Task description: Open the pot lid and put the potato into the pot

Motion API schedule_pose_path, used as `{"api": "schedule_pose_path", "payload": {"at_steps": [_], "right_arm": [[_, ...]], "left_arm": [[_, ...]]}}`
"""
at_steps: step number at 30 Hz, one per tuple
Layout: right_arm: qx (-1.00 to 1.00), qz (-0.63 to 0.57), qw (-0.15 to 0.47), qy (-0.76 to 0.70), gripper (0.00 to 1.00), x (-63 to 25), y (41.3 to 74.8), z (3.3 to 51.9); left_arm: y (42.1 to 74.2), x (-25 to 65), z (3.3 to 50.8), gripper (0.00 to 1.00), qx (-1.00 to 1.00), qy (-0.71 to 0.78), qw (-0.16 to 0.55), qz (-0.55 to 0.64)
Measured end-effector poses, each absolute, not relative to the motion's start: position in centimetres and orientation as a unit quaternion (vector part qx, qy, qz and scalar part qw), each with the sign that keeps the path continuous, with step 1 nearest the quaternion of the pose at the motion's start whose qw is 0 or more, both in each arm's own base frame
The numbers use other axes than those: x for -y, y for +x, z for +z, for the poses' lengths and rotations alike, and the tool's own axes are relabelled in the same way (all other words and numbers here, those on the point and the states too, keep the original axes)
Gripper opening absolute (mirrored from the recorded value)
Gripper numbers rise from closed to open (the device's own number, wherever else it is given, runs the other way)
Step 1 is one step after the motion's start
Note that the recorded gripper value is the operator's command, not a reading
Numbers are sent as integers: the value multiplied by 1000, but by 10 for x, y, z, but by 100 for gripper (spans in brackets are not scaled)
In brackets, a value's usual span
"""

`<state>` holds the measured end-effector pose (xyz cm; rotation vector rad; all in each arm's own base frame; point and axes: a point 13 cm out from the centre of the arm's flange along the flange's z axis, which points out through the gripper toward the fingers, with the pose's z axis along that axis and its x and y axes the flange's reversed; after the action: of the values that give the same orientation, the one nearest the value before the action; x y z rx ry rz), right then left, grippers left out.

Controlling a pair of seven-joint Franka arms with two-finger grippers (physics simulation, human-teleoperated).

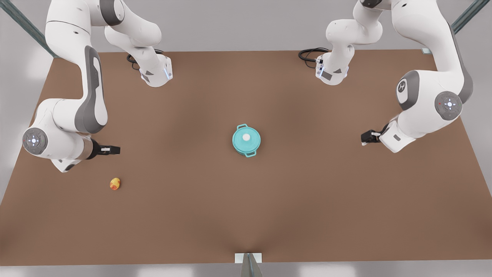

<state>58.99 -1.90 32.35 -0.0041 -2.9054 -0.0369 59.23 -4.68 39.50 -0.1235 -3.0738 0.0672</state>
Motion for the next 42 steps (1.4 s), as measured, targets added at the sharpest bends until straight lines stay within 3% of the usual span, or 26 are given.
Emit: {"api": "schedule_pose_path", "payload": {"at_steps": [3, 6, 7, 10, 13, 15, 17, 23, 29, 42], "right_arm": [[994, -13, 109, 1, 100, 19, 593, 321], [991, -16, 131, 3, 100, 17, 540, 293], [991, -16, 130, 3, 100, 16, 529, 286], [992, -16, 123, 4, 100, 16, 512, 270], [993, -8, 116, 7, 100, 21, 504, 245], [994, -4, 110, 6, 100, 26, 506, 231], [995, -1, 102, -5, 100, 41, 512, 215], [997, 12, 63, -48, 100, 105, 548, 198], [998, 18, 52, -38, 100, 103, 580, 160], [999, 27, -10, -40, 100, 115, 622, 96]], "left_arm": [[602, 60, 395, 100, 998, -43, 16, 39], [591, 165, 378, 100, 992, -120, 23, 39], [567, 237, 367, 100, 984, -170, 32, 33], [447, 426, 325, 100, 951, -303, 58, -4], [353, 507, 246, 100, 935, -344, 76, -48], [320, 528, 201, 100, 939, -330, 74, -62], [319, 541, 178, 100, 952, -294, 60, -60], [390, 509, 147, 100, 985, -159, 27, -66], [403, 507, 113, 100, 994, -90, 10, -60], [430, 513, 107, 100, 999, 16, -16, -23]]}}
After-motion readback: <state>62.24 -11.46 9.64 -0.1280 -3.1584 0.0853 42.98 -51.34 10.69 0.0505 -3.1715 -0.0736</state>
